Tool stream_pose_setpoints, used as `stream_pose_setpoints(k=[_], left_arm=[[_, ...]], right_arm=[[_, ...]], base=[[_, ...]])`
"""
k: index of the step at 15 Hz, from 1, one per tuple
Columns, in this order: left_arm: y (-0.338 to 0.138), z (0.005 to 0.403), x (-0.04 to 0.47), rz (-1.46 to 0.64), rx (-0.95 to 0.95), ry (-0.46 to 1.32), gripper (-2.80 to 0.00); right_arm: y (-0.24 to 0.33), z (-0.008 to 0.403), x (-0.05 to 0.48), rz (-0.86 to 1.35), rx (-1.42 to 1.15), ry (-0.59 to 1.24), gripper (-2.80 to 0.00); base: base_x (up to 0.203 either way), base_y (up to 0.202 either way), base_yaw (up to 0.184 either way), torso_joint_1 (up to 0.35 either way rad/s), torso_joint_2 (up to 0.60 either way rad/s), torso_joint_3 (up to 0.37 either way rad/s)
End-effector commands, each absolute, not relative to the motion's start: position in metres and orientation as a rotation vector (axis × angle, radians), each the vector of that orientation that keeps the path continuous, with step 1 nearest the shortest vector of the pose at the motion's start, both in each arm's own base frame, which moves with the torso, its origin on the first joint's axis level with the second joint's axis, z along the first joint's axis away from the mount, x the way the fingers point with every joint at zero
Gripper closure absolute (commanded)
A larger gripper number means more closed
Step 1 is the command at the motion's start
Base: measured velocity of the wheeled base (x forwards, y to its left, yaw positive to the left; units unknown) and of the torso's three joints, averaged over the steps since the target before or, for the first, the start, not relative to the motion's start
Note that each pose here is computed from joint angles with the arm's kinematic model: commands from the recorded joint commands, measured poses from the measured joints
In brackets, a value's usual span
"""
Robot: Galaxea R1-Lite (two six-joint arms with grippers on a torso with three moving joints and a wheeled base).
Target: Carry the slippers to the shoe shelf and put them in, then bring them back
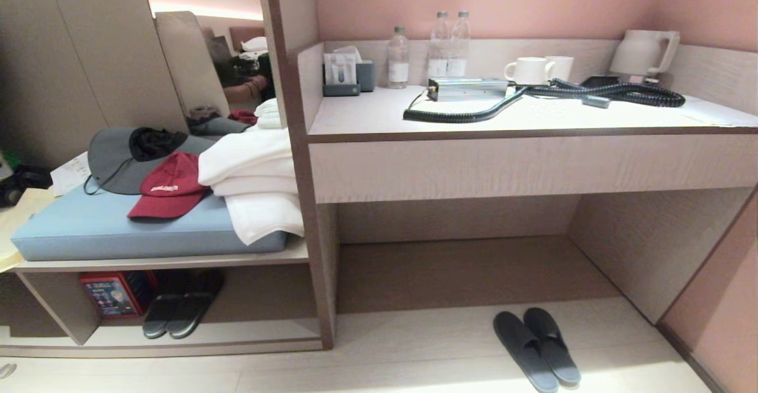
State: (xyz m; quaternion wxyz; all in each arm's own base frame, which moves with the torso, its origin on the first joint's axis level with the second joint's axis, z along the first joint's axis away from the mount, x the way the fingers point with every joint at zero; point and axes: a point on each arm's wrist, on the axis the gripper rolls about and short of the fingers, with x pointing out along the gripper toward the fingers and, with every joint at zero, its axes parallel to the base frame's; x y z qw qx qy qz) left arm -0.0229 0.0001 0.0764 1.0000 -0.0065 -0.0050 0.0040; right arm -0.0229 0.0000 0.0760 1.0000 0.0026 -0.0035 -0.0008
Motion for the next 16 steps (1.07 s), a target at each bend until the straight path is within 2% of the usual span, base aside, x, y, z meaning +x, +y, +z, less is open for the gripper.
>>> stream_pose_setpoints(k=[1,14,16], left_arm=[[0.0002,0.0764,-0.0228,0.008,-0.014,-0.009,0.00],[0.0002,0.0764,-0.0228,0.008,-0.011,-0.009,0.00],[0.0002,0.0764,-0.0228,0.008,-0.011,-0.009,0.00]], right_arm=[[0.0000,0.0757,-0.0227,-0.002,0.006,-0.005,0.00],[0.0000,0.0757,-0.0227,-0.002,0.005,-0.005,0.00],[0.0000,0.0757,-0.0227,-0.002,0.005,-0.005,0.00]], base=[[0.000,0.198,-0.001,0.002,0.00,0.004],[0.000,0.196,-0.002,0.004,0.00,0.003],[0.000,0.105,-0.002,0.003,0.00,0.003]])
